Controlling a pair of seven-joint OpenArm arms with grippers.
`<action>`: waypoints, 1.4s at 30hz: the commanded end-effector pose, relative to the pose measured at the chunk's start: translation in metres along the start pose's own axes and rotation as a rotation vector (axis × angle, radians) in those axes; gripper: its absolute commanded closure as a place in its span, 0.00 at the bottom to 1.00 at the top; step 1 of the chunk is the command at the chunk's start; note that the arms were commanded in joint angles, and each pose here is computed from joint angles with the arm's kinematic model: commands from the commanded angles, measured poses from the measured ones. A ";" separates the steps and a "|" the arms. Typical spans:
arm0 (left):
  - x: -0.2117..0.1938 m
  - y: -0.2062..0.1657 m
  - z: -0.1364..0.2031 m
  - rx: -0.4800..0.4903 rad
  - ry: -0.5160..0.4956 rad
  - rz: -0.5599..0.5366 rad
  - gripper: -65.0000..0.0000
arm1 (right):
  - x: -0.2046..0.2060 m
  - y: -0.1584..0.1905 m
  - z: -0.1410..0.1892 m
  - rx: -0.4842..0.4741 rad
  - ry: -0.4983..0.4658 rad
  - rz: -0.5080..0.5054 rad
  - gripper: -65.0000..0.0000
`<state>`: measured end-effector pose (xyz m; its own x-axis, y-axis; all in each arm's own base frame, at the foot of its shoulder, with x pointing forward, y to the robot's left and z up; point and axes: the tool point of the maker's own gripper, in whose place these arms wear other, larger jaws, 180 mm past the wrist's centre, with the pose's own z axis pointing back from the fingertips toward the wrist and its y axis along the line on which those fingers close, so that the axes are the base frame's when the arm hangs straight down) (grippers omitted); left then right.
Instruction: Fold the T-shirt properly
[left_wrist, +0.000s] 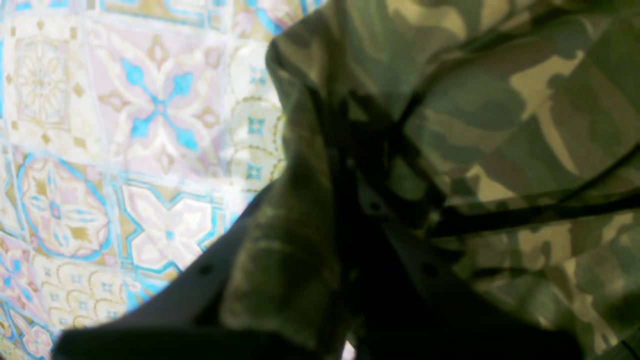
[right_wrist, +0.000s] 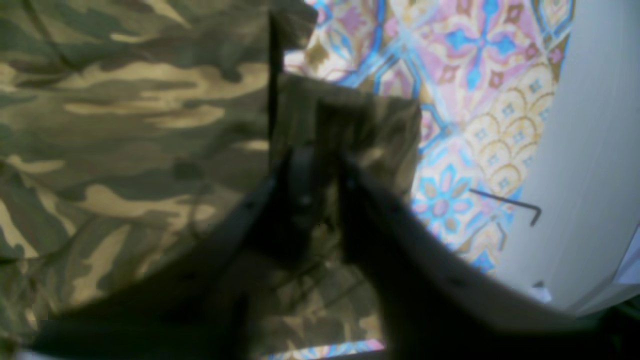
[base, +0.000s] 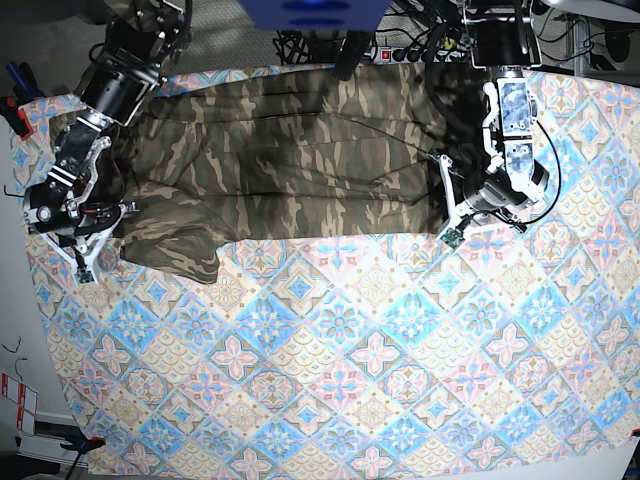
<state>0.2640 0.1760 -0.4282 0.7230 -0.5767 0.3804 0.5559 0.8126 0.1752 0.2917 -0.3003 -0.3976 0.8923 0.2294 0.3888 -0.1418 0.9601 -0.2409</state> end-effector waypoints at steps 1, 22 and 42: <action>0.012 0.008 0.005 0.025 -0.035 -0.002 1.00 | 0.016 -0.009 0.007 -0.022 -0.043 0.006 0.69; 0.012 0.011 0.006 0.029 -0.034 -0.004 1.00 | 0.044 0.018 -0.051 0.185 -0.171 -0.144 0.33; 0.014 0.010 0.005 0.028 -0.039 0.000 1.00 | 0.010 0.026 -0.060 0.217 -0.013 -0.130 0.97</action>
<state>0.2675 0.1748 -0.4262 0.7200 -0.5755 0.3879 0.5542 0.8132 0.1777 0.3087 -0.2759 -0.4671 0.9207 0.0936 0.3788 -0.1139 0.9930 0.0315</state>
